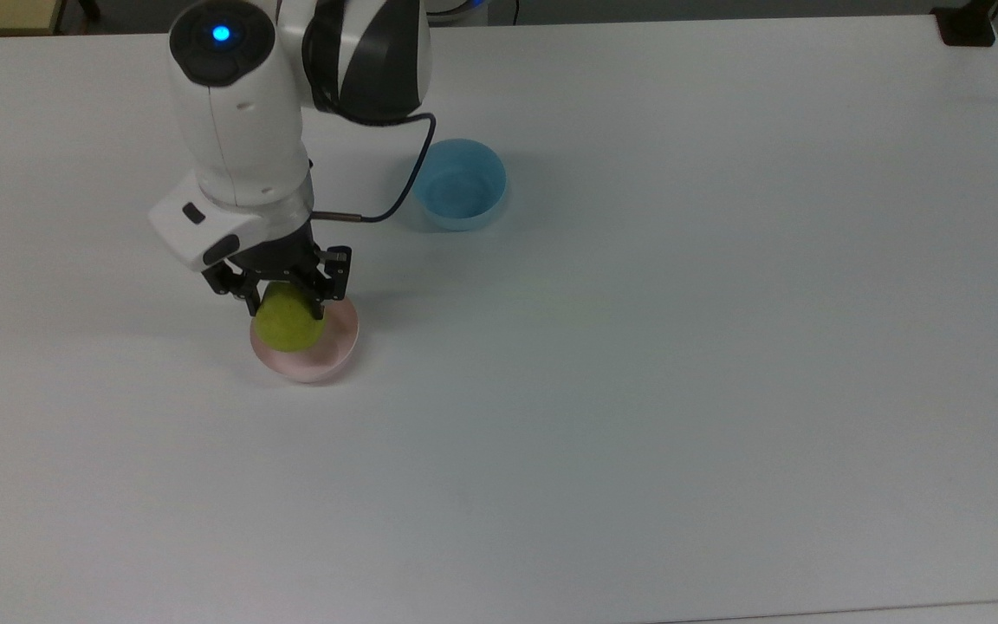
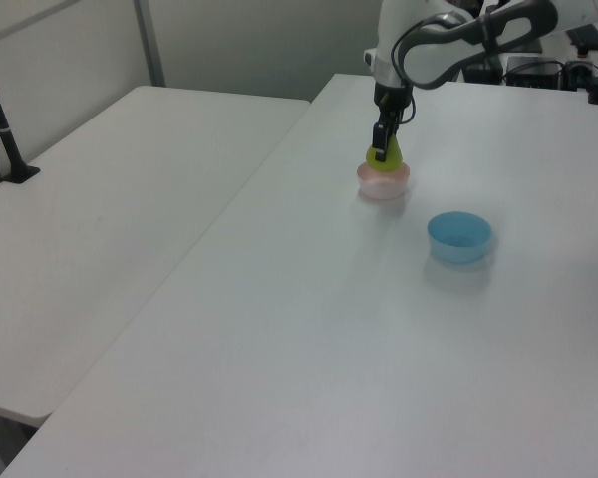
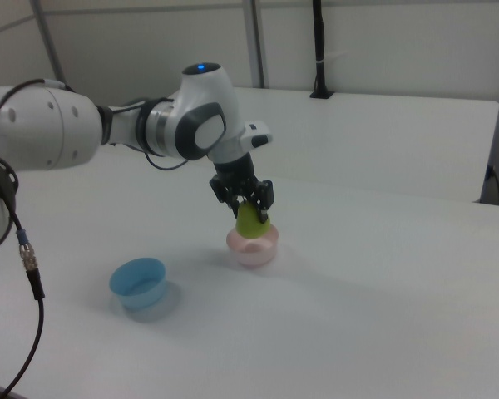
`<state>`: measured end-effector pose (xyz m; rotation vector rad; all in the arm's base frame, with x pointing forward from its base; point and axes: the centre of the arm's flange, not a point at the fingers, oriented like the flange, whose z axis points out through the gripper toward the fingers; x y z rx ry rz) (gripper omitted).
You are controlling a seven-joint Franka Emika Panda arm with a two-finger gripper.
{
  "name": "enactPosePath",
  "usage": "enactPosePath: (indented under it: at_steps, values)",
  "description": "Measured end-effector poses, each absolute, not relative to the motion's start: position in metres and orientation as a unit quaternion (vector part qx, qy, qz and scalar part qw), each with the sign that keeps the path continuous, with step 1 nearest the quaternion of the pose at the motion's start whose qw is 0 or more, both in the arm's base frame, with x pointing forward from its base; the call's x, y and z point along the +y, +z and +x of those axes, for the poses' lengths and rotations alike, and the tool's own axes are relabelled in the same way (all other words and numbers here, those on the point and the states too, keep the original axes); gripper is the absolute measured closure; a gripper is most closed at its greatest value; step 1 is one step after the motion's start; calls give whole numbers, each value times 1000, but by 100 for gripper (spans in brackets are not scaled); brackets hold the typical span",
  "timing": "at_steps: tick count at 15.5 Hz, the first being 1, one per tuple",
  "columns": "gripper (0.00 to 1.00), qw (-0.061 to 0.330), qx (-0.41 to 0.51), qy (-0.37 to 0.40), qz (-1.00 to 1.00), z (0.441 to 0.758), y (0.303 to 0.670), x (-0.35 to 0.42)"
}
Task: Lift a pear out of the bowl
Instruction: 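Carry the pear beside the pink bowl and lower it to the table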
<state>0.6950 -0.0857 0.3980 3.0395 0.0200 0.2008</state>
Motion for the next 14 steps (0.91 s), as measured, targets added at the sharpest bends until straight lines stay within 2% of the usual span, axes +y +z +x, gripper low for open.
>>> enactPosePath:
  at_steps: [6,14]
  values:
    - [35,50,-12,80,995,689,434,-99]
    - [36,65,-34,94,993,685,398,-191]
